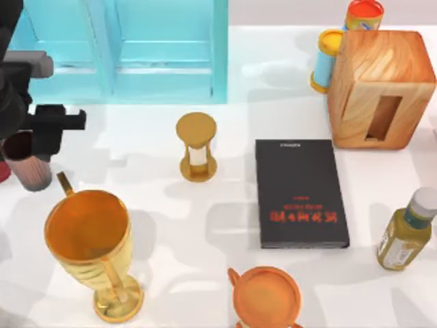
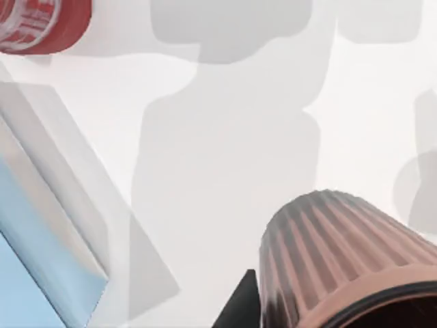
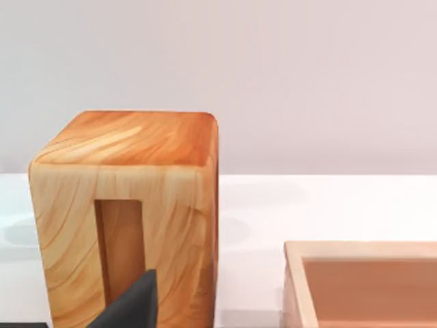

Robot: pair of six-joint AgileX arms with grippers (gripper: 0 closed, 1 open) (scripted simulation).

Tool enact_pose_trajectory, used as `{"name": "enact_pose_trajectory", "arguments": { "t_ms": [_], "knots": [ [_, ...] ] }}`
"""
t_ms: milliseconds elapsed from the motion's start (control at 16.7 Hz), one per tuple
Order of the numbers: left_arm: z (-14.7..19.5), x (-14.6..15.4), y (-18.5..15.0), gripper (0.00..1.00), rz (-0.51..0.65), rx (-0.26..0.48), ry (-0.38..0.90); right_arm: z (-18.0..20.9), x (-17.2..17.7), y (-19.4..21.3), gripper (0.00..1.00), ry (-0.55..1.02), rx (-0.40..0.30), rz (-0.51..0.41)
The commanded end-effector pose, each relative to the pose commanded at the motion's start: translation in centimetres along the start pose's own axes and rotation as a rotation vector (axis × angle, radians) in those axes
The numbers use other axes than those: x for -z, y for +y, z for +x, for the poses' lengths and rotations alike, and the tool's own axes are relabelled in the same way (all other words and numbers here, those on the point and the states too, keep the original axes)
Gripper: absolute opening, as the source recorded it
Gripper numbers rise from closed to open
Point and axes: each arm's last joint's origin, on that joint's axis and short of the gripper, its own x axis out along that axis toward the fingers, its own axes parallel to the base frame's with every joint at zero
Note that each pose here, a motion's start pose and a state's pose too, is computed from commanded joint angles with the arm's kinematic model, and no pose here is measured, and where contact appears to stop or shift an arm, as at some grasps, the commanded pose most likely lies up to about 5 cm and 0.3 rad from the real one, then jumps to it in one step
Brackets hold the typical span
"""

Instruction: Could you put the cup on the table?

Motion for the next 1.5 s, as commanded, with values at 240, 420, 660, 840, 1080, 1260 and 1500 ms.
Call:
{"name": "enact_pose_trajectory", "arguments": {
  "t_ms": [240, 420, 660, 840, 1080, 1260, 1500],
  "knots": [
    [3.1, -0.1, 0.0, 0.00, -0.003, 0.003, -0.032, 0.0, 0.0, 0.0, 1.00, 0.000, 0.000, 0.000],
    [5.0, 0.2, 0.1, 0.00, -0.005, 0.004, -0.020, 0.0, 0.0, 0.0, 1.00, 0.000, 0.000, 0.000],
    [5.0, 0.2, 0.1, 0.08, -0.005, 0.004, -0.020, 0.0, 0.0, 0.0, 1.00, 0.000, 0.000, 0.000],
    [5.0, 0.2, 0.1, 0.30, -0.005, 0.004, -0.020, 0.0, 0.0, 0.0, 1.00, 0.000, 0.000, 0.000],
    [5.0, 0.2, 0.1, 0.60, -0.005, 0.004, -0.020, 0.0, 0.0, 0.0, 1.00, 0.000, 0.000, 0.000],
    [5.0, 0.2, 0.1, 0.83, -0.005, 0.004, -0.020, 0.0, 0.0, 0.0, 1.00, 0.000, 0.000, 0.000],
    [5.0, 0.2, 0.1, 1.00, -0.005, 0.004, -0.020, 0.0, 0.0, 0.0, 1.00, 0.000, 0.000, 0.000]
  ]
}}
